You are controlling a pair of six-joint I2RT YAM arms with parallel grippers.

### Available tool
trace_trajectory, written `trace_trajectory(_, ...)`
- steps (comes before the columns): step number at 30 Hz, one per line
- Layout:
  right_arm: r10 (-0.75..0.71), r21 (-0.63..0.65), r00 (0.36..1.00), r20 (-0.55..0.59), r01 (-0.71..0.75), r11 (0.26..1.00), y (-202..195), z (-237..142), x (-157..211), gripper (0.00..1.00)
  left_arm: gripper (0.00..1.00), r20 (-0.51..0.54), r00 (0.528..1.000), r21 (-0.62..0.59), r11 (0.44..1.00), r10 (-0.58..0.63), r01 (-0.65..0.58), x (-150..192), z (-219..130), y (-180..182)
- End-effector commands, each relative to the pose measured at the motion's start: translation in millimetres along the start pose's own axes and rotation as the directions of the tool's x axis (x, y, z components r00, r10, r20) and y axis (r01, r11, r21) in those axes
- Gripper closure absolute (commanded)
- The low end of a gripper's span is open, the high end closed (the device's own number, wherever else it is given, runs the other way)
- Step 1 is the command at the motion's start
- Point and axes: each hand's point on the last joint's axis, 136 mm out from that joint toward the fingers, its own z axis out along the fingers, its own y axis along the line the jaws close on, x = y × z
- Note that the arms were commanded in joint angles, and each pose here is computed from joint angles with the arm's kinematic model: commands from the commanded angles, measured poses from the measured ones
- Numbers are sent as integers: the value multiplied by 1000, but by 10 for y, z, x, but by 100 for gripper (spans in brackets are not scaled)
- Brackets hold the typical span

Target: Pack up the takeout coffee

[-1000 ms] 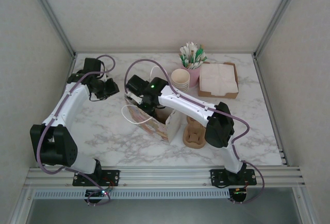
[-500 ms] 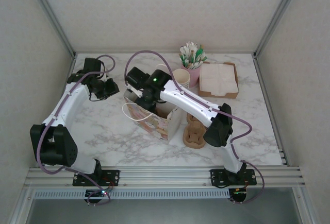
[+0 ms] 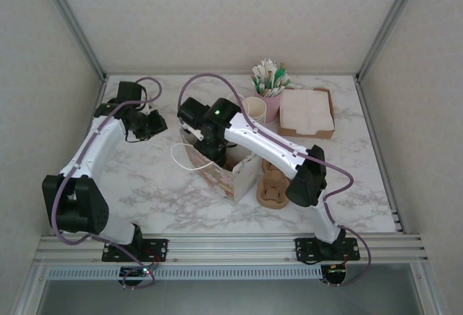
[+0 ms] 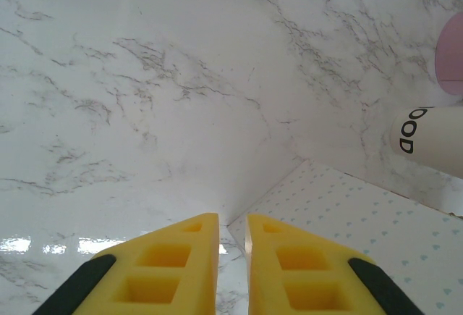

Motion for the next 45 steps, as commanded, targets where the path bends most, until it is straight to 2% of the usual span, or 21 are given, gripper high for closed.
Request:
trace_trajectory(1,10,-25,998,-67,-11,1000,74,253,99,43,82,-12,1000,6,1000,7,-7,50,-18,2)
trace_trajectory(12,33,-36,986,-160,-40,999,169,658,326,43,82,-10,1000,7,1000,9,-9,49,-25,-6)
trace_trajectory(15,43,-32,988,-150,-48,998,159,612,324,43,82,-9,1000,10,1000,8,-8,45,-27,-9)
trace_trajectory(19,60,-17,995,-81,-61,998,85,393,200,43,80,-7,1000,32,999,17,-17,46,-50,-52)
trace_trajectory(26,103,42,993,62,-106,994,-131,-139,-12,42,65,53,997,131,989,59,-65,27,-230,-247)
trace_trajectory(31,130,51,988,85,-135,990,-184,-308,23,42,58,82,993,187,977,87,-101,24,-330,-363)
trace_trajectory(36,154,66,986,59,-157,985,-199,-278,129,43,35,135,983,266,952,121,-154,32,-514,-524)
trace_trajectory(38,162,68,985,55,-165,984,-206,-268,153,43,29,159,977,294,938,142,-184,38,-600,-592)
trace_trajectory(45,170,70,985,35,-172,983,-202,-255,222,44,32,179,960,398,877,213,-269,157,-785,-830)
